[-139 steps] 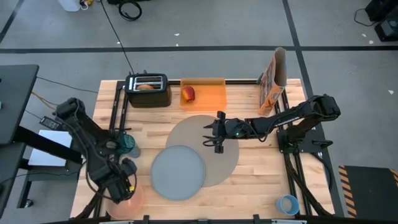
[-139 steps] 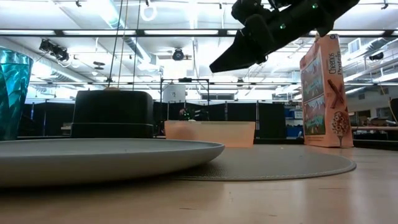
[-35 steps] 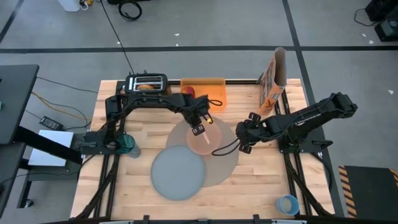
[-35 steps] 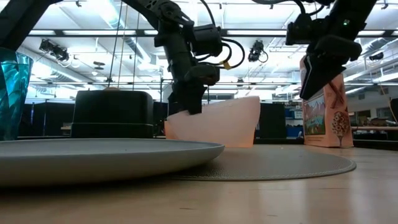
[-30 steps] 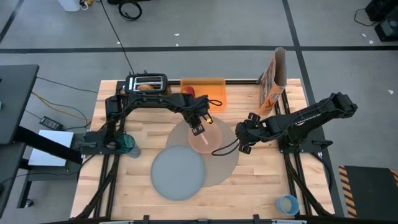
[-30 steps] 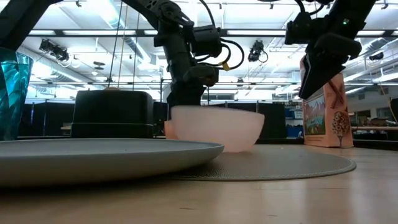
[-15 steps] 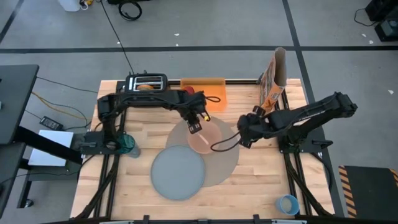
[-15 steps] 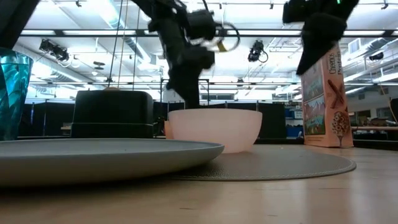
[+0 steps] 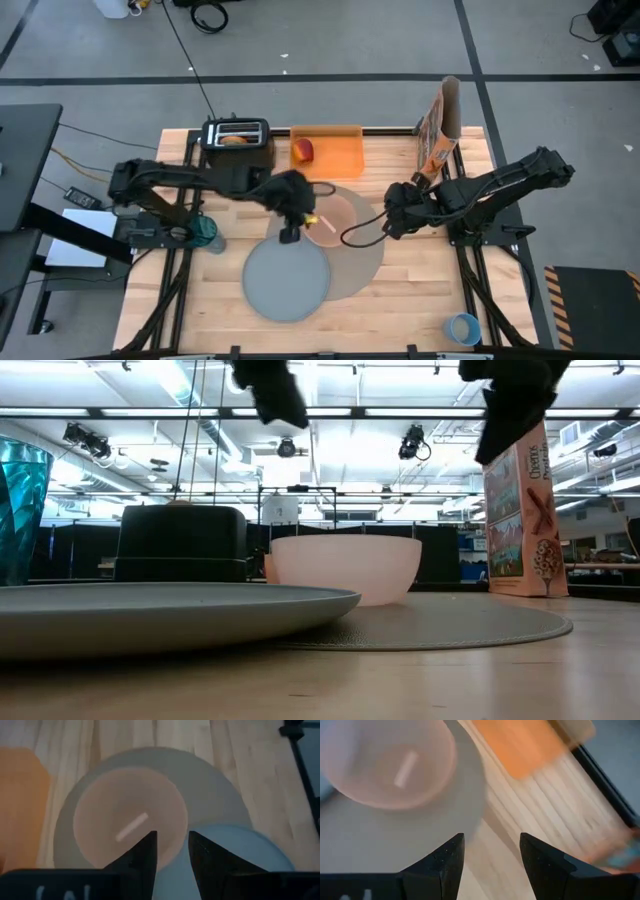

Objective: Arrange a breakfast setting
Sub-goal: Put the red apple on the brown tablemat

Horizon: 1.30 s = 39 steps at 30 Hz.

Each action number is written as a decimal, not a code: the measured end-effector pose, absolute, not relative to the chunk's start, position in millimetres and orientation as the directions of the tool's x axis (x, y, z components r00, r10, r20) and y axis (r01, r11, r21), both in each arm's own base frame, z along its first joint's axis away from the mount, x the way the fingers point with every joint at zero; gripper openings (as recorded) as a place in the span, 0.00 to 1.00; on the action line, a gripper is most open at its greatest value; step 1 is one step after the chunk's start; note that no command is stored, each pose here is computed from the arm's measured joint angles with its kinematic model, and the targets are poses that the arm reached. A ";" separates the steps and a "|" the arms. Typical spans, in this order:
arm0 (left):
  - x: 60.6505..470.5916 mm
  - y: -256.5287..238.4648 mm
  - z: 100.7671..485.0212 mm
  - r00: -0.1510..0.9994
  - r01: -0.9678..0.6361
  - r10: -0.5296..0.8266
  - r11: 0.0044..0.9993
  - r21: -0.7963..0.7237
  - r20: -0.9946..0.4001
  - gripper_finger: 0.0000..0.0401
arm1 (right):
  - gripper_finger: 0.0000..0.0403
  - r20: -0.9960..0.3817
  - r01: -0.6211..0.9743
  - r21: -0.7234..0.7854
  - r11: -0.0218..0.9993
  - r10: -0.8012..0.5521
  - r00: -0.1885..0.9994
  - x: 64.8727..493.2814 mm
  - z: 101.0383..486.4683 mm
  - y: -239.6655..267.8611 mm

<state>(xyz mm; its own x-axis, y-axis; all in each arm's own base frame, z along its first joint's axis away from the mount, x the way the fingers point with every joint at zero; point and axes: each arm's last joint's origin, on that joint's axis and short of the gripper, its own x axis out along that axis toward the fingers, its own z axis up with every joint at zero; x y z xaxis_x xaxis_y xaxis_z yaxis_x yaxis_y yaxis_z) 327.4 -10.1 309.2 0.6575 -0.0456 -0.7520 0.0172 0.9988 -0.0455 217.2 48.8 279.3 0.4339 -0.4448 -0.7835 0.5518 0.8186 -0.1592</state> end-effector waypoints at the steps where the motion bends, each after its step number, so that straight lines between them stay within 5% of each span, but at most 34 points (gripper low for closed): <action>1: 322.0 -15.1 308.2 0.656 0.011 -0.035 0.999 -0.037 -0.754 0.30 | 0.49 -0.768 0.538 -0.140 0.831 -0.434 0.471 221.6 278.7 49.6; 6: 298.0 -36.0 306.9 0.660 0.016 -0.027 1.000 -0.022 -0.751 0.30 | 0.49 -0.689 0.453 -0.091 0.887 -0.384 0.614 247.1 278.8 52.0; 13: 278.4 -54.7 326.8 0.719 0.058 -0.044 0.998 -0.002 -0.694 0.30 | 0.50 -0.653 0.419 -0.242 0.875 -0.466 0.597 305.7 267.7 52.8; 20: 261.1 -69.0 327.0 0.662 0.104 -0.075 0.995 -0.008 -0.746 0.30 | 0.58 -0.664 0.353 -0.302 0.886 -0.461 0.589 363.0 257.6 42.0; 31: 201.8 -109.0 312.2 0.317 0.020 -0.078 0.997 -0.076 -0.945 0.30 | 0.80 -0.569 0.549 -0.248 0.798 -0.579 0.584 412.9 222.4 -17.4; 39: 178.2 -141.7 317.9 0.409 0.035 -0.064 0.998 -0.055 -0.910 0.30 | 0.83 -0.610 0.658 -0.088 0.748 -0.563 0.558 418.2 225.1 -86.0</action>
